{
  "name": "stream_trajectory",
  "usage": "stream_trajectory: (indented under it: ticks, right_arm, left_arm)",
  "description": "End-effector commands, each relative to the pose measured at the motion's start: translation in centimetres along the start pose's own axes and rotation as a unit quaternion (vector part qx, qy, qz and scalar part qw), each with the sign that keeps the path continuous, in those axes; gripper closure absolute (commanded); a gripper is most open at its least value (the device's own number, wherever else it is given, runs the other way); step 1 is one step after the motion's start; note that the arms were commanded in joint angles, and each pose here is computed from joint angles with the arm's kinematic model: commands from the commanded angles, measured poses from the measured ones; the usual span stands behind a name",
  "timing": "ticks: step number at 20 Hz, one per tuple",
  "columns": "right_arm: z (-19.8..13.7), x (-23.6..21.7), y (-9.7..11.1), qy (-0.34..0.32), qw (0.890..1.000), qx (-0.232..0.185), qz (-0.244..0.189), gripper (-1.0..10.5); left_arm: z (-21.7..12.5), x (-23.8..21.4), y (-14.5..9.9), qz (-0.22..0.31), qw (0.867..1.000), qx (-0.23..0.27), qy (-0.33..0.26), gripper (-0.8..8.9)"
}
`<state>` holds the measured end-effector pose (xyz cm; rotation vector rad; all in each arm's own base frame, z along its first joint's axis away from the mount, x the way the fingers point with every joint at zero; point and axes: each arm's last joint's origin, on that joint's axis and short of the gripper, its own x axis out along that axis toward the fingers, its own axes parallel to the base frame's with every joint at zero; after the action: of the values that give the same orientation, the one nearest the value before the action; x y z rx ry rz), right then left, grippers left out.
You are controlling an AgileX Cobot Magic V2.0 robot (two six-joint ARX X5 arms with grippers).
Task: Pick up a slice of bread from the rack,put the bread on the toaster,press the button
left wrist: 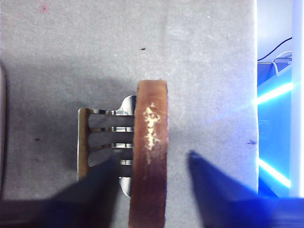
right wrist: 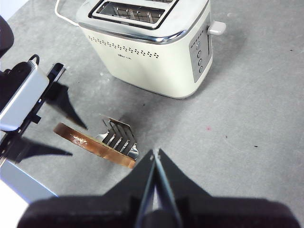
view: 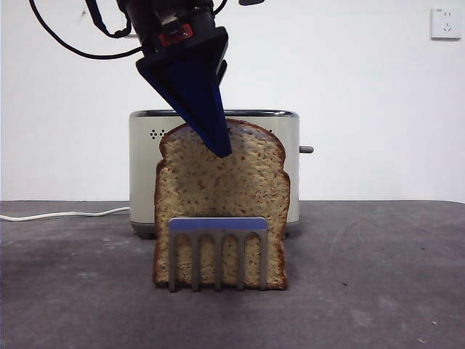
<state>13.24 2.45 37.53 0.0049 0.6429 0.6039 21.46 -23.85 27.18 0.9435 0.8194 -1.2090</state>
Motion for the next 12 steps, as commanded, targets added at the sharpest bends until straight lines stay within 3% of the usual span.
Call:
stream_trajectory:
  ticks: [1, 12]
  right_arm:
    - [0.0, 0.0, 0.0, -0.001, 1.0, -0.005, 0.002, 9.6]
    - [0.1, 0.0, 0.0, -0.001, 1.0, -0.005, 0.002, 9.6]
  left_arm:
    - [0.1, 0.2, -0.1, -0.002, 1.0, 0.003, 0.0, 8.22]
    - [1.3, -2.8, 0.4, 0.013, 1.0, 0.006, -0.016, 8.22]
